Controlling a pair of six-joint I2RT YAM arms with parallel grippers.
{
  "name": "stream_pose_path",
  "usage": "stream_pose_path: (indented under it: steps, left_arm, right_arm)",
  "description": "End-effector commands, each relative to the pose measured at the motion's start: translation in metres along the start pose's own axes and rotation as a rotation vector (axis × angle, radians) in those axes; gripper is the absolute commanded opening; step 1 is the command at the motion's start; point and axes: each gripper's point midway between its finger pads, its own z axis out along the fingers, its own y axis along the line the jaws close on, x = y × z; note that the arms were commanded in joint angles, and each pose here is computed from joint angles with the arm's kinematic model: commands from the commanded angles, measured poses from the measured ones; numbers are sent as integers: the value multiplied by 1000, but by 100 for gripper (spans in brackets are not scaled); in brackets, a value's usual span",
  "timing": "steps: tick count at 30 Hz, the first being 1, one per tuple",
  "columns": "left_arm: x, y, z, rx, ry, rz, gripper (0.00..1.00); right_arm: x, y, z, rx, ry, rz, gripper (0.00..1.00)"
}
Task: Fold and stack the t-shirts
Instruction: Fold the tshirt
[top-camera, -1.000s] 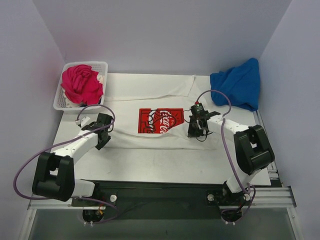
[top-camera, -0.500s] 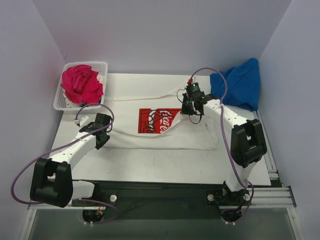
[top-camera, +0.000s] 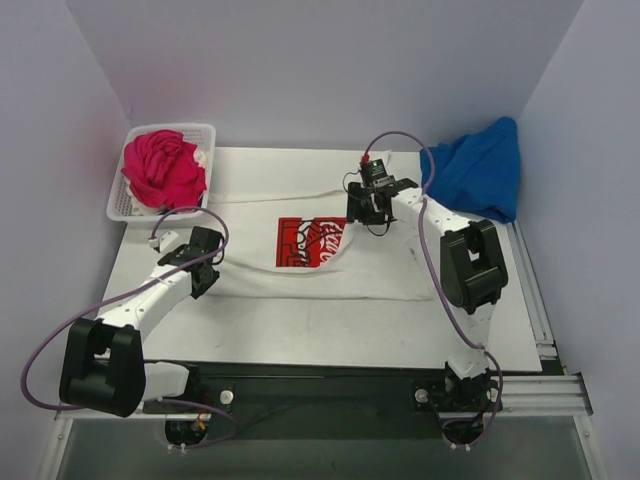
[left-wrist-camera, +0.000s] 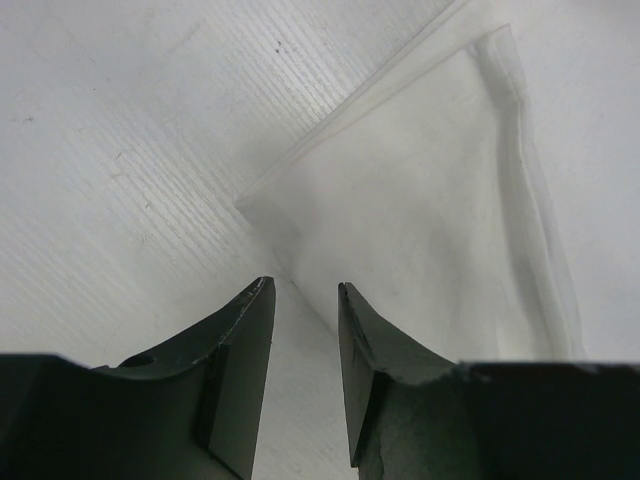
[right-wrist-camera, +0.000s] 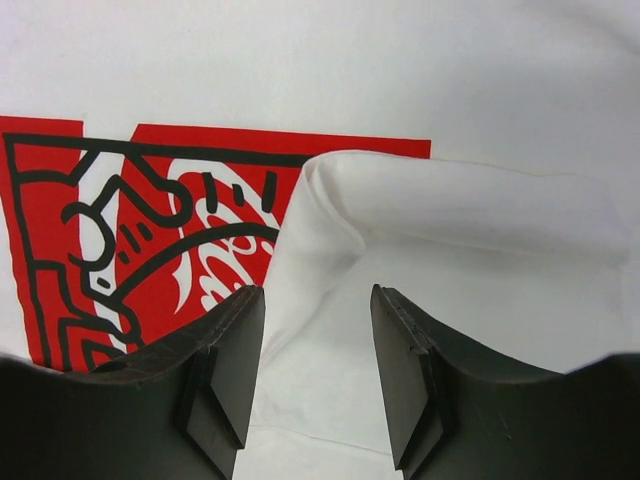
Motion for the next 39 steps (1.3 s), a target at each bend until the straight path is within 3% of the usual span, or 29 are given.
stream_pose_path:
  steps: [1,10,20,30,39]
  left_arm:
    - [-8,-9,-4,45,-25,-8,42]
    - [-4,-18,0,66,-4,4,42]
    - [-4,-15,-3,68,-10,3,42]
    - [-5,-17,-1,68,-7,4,42]
    - [-8,-22,2,68,-24,-1,42]
  right_arm:
    - [-21,-7,-36,30,-87,-8,47]
    - [37,-41,-13,153,42,19,42]
    - [19,-38,42,215,42,-51,39]
    - [7,1,45,92,30,-90,38]
    - [0,60,30,-234,39,-134,34]
